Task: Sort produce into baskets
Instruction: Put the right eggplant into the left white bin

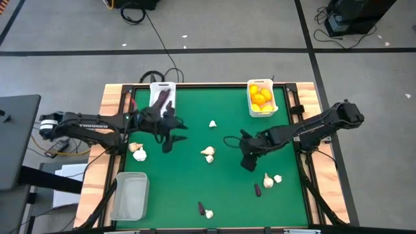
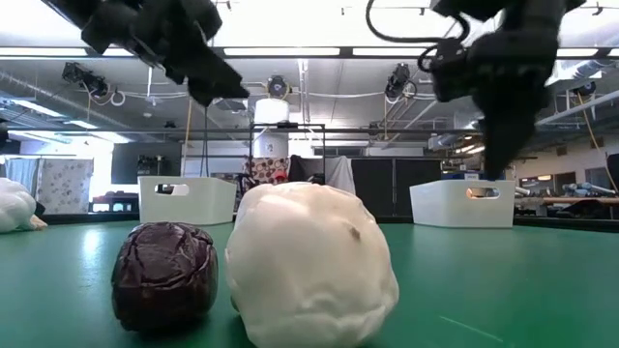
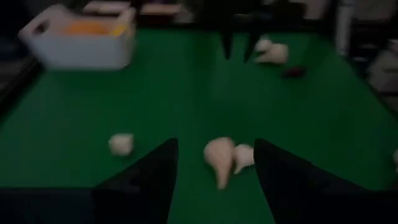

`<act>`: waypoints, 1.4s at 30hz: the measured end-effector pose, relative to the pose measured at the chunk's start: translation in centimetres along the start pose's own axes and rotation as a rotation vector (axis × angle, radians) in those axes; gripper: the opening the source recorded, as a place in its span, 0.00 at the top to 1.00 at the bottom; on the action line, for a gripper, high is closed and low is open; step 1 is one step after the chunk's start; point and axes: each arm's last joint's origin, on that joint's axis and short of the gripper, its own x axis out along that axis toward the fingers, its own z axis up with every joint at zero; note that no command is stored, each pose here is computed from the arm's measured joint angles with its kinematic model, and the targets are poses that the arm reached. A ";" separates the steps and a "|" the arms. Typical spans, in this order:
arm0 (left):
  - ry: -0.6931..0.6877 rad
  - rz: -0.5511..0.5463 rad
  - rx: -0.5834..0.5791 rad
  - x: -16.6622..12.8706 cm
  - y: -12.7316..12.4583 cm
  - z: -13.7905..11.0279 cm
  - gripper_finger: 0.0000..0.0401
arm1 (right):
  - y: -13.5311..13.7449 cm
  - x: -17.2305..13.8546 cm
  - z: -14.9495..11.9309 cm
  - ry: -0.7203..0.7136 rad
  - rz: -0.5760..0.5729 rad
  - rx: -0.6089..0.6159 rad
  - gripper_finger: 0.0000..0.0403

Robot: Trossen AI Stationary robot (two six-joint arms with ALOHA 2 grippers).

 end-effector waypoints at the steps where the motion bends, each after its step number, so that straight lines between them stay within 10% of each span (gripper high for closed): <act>1: -0.021 -0.023 0.023 0.3 -0.6 0.2 0.46 | 0.4 -0.1 -0.4 0.025 0.019 0.027 0.56; 18: -0.023 -0.246 0.090 6.3 -6.5 -1.9 0.46 | 6.1 1.0 -8.0 0.220 0.040 0.427 0.56; 32: -0.086 -0.280 0.169 9.9 -7.9 -3.9 0.46 | 8.0 4.6 -10.1 0.263 -0.005 0.507 0.60; 42: -0.100 -0.235 0.144 10.0 -7.8 -3.8 0.46 | 8.3 4.2 -8.8 0.086 0.070 0.393 0.93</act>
